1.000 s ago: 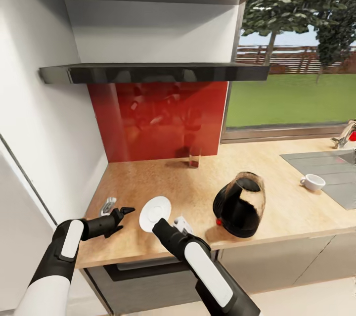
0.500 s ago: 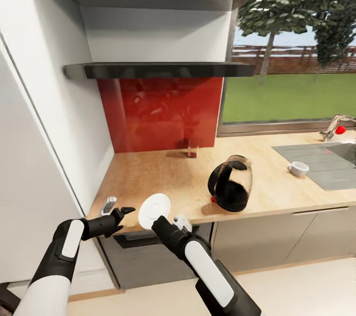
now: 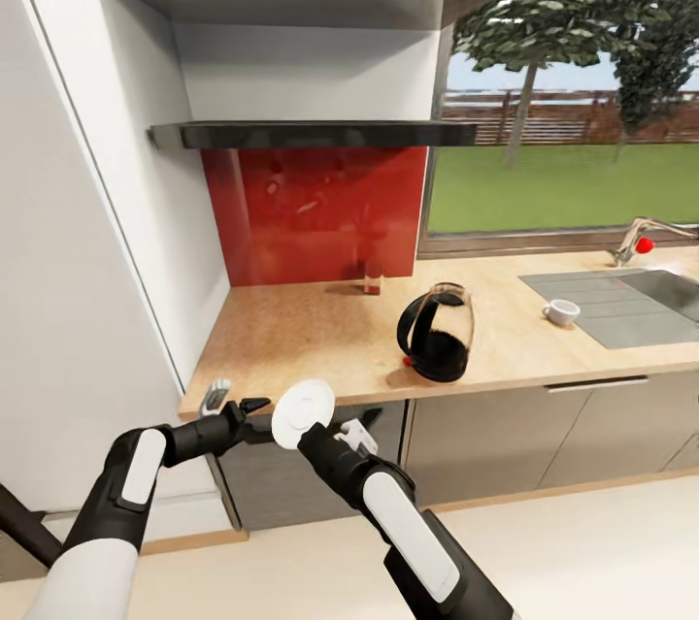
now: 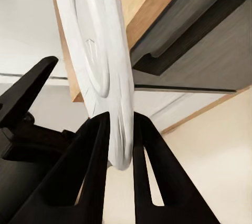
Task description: Set up a coffee station on the kitchen countertop: keep the coffee maker on the countertop, move the bottle of coffee from the kitchen shelf to the counter next to the coffee maker, place a paper coffee filter on top of the coffee maker, put the saucer next to the coffee maker with the coffee cup on the saucer, and place the electric kettle next to the coffee maker.
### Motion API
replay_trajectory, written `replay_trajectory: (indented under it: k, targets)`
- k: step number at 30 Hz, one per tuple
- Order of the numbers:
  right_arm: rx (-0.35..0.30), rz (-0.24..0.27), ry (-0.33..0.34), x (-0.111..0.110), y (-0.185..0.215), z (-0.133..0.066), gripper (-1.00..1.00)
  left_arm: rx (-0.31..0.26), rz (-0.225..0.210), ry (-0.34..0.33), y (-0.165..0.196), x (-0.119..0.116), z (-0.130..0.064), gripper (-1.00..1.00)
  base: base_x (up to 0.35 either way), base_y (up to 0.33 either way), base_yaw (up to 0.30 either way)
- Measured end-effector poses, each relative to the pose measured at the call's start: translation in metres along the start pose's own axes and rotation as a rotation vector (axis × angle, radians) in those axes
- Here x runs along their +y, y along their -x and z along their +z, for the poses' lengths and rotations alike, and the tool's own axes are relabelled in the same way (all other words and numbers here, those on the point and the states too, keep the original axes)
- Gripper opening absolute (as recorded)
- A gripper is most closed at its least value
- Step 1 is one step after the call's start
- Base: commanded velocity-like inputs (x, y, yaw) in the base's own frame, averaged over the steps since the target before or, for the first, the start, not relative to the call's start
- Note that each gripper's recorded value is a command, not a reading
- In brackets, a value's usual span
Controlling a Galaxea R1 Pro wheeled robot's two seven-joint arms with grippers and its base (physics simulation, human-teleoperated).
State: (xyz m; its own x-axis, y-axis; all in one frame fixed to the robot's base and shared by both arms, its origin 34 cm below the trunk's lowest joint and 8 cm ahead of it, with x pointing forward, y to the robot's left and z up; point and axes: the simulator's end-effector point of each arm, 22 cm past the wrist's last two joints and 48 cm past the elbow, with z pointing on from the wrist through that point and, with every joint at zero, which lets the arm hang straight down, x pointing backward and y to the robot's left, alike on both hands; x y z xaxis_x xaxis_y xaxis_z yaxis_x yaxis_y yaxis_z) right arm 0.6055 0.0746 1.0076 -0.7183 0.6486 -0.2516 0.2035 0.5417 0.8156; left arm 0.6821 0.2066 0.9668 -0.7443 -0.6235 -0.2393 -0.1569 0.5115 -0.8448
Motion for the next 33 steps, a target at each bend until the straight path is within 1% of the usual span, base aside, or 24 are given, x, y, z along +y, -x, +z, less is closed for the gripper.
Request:
replay_trajectory:
  k: [3,6,7,8,9,11,13,14,15,17,19,20,22,24,26,28,30,32,33]
  targets:
    - [0.0,0.0,0.001,0.001,0.0,0.0,-1.0,0.011,0.037,-0.043,0.002,-0.01,-0.005,1.0,-0.022,-0.004,-0.071]
    - [-0.001,0.0,0.001,0.001,0.0,0.0,-1.0,0.024,0.078,-0.098,0.001,-0.024,-0.009,1.0,-0.006,-0.001,-0.217]
    - [0.0,0.0,0.001,0.001,0.0,0.0,-1.0,0.028,0.085,-0.116,0.001,-0.026,-0.012,1.0,-0.002,0.0,-0.255]
    - [0.0,0.0,0.002,0.001,0.0,0.0,-1.0,0.034,0.086,-0.126,-0.002,-0.023,-0.016,1.0,-0.001,0.0,-0.264]
    - [0.0,0.0,0.002,0.001,0.0,0.0,-1.0,0.044,0.082,-0.126,-0.009,-0.015,-0.02,1.0,-0.001,0.0,-0.269]
    - [0.0,0.0,0.002,0.001,0.0,0.0,-1.0,0.075,0.069,-0.097,-0.029,0.014,-0.029,1.0,0.0,0.0,-0.274]
    - [0.0,0.0,0.002,0.001,0.0,0.0,-1.0,0.112,0.054,-0.042,-0.053,0.051,-0.041,1.0,0.0,0.0,-0.277]
    - [-0.001,0.0,0.001,0.001,0.0,0.0,-1.0,0.125,0.046,-0.028,-0.061,0.061,-0.044,1.0,0.0,0.0,-0.278]
    - [0.0,0.0,0.001,0.001,0.0,0.0,-1.0,0.152,0.037,0.008,-0.078,0.082,-0.051,1.0,0.0,0.0,-0.278]
    - [0.0,0.0,0.002,0.001,0.0,0.0,-1.0,0.228,0.01,0.076,-0.128,0.123,-0.064,1.0,0.0,0.0,-0.279]
    - [0.0,0.0,0.002,0.001,0.0,0.0,-1.0,0.297,0.003,0.141,-0.181,0.16,-0.08,1.0,0.0,0.0,-0.279]
    - [0.0,0.0,0.002,0.001,0.0,0.0,-1.0,0.316,0.011,0.17,-0.202,0.176,-0.088,1.0,0.0,0.0,-0.279]
    - [0.001,-0.001,0.002,0.001,0.0,0.0,-1.0,0.323,0.049,0.22,-0.232,0.204,-0.103,1.0,0.0,0.0,-0.279]
    - [0.0,-0.001,0.002,0.001,0.0,0.0,-1.0,0.33,0.095,0.275,-0.254,0.231,-0.119,1.0,0.0,0.0,-0.279]
    - [0.001,-0.001,0.002,0.001,0.0,0.0,-1.0,0.351,0.132,0.338,-0.272,0.258,-0.136,1.0,0.0,0.0,-0.279]
    - [0.001,-0.001,0.002,0.001,-0.001,0.0,-1.0,0.392,0.16,0.41,-0.289,0.288,-0.155,1.0,0.0,0.0,-0.279]
    - [0.002,-0.002,0.002,0.001,-0.001,0.0,-1.0,0.45,0.184,0.498,-0.307,0.324,-0.182,1.0,0.0,0.0,-0.279]
    - [0.003,-0.003,0.002,0.001,-0.002,0.0,-1.0,0.506,0.225,0.586,-0.325,0.357,-0.208,1.0,0.0,0.0,-0.279]
    - [0.003,-0.003,0.002,0.001,-0.002,0.0,-1.0,0.516,0.236,0.607,-0.328,0.365,-0.214,1.0,0.0,0.0,-0.279]
